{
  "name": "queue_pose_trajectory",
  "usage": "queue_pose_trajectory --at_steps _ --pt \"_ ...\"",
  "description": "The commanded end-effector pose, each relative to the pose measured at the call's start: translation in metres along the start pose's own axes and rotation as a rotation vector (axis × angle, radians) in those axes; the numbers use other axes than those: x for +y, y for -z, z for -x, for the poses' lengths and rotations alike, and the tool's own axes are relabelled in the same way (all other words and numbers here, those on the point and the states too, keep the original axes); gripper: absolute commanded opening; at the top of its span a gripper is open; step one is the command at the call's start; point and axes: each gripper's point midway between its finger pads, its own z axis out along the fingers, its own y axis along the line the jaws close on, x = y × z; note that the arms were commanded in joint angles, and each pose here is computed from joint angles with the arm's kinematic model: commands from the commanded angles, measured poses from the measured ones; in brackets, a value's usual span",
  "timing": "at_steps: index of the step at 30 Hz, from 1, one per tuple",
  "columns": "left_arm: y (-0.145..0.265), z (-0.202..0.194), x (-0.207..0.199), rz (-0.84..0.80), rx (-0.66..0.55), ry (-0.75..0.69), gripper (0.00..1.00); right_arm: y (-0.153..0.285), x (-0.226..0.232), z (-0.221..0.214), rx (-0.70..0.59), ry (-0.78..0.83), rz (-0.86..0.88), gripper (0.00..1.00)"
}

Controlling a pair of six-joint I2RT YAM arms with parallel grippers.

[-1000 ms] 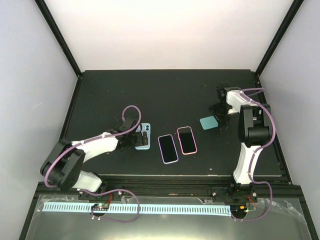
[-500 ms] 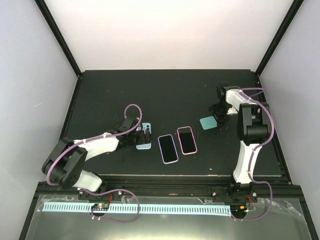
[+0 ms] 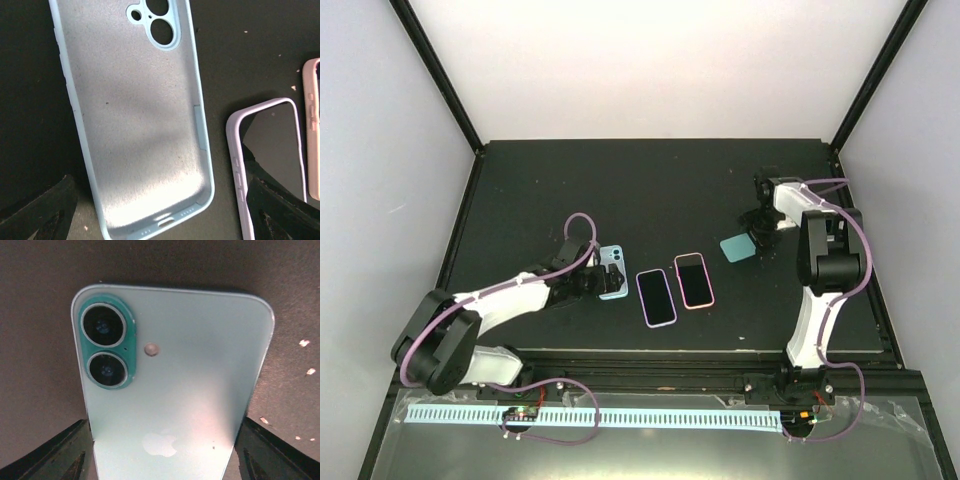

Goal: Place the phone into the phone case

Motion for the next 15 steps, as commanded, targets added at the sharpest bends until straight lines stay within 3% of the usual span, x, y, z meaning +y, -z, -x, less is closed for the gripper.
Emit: queue_pose_trajectory --at_steps 1,12,15 --pt "0.017 0.002 -0.002 -0.003 -0.019 0.006 0.94 -0.006 -0.022 -0.001 -0.024 0.089 -0.047 0.71" --pt "0.041 0.008 -0.013 -0.041 -0.061 0.006 0.92 0.006 -0.041 -0.006 -0.109 0.249 0.034 0.69" --pt "0.044 0.010 -0.017 -0.059 -0.072 0.011 0.92 0.011 -0.033 -0.007 -0.090 0.243 0.033 0.79"
